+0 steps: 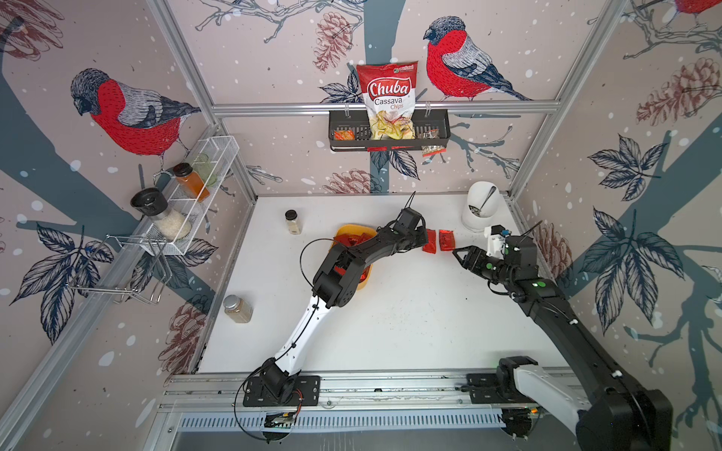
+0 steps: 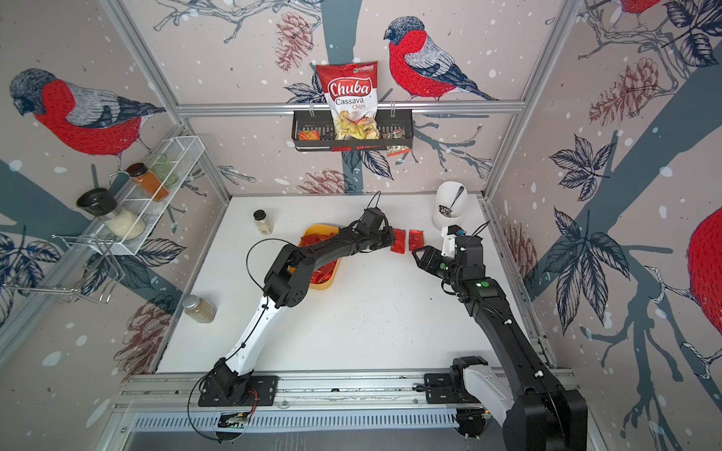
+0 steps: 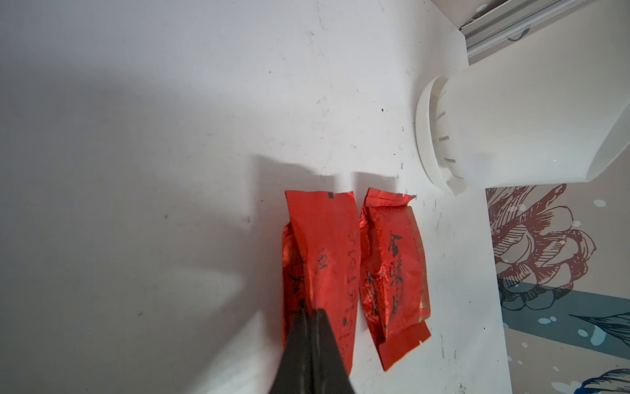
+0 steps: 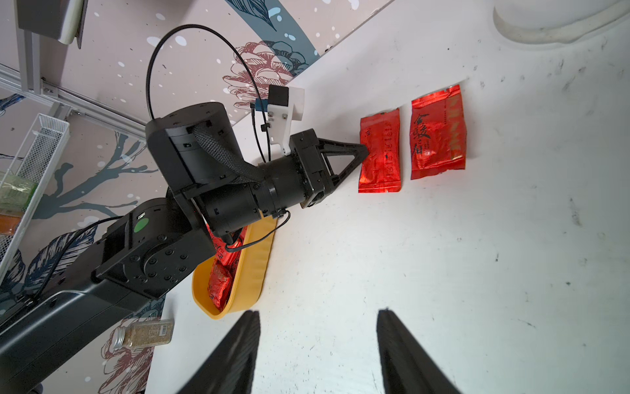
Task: Take the tea bags out of the storage box
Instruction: Place the tea bag at the center of the board, then pick up the tea bag from the storage box.
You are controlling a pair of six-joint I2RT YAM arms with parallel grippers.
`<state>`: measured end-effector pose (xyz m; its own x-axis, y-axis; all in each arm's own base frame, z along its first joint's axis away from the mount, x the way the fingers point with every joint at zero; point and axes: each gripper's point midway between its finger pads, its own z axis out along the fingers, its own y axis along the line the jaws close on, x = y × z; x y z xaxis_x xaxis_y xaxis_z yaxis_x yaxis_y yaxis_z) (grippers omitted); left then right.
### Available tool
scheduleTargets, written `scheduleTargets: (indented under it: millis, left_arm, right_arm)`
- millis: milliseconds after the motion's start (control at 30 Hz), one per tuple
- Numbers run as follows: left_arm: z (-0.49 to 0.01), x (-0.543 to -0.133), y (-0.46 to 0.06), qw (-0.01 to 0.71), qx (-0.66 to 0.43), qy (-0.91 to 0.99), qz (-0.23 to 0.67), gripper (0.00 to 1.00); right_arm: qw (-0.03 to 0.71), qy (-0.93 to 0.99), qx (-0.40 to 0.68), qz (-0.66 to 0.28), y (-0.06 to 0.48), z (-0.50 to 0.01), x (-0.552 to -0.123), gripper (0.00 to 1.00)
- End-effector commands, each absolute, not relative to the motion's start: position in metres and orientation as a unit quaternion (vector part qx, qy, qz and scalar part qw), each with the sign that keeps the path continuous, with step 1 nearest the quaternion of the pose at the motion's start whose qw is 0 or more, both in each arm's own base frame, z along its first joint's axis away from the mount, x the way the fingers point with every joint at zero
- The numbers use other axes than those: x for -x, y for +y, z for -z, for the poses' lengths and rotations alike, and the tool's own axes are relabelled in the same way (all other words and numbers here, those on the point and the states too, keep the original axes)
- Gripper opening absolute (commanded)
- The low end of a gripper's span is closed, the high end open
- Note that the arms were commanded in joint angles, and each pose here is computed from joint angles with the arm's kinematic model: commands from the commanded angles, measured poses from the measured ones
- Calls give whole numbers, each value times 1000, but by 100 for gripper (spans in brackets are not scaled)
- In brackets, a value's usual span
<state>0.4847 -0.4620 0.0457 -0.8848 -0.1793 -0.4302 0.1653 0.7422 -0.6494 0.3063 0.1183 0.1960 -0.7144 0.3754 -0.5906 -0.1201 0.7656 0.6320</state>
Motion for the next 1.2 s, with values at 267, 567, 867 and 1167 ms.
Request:
scheduleTargets:
  millis: [267, 567, 867, 1167]
  left_arm:
    - [-94, -484, -451, 273, -10, 896, 352, 50]
    - [-190, -454, -399, 343, -44, 883, 317, 49]
    - [-198, -430, -291, 346, -34, 899, 265, 49]
    - [-157, -427, -208, 327, -54, 927, 177, 46]
  right_arm:
    - [372, 858, -72, -347, 123, -204, -309, 63]
    - [366, 861, -37, -350, 165, -211, -322, 63]
    - [328, 871, 33, -364, 252, -203, -338, 61]
    - [280, 881, 89, -370, 314, -182, -339, 60]
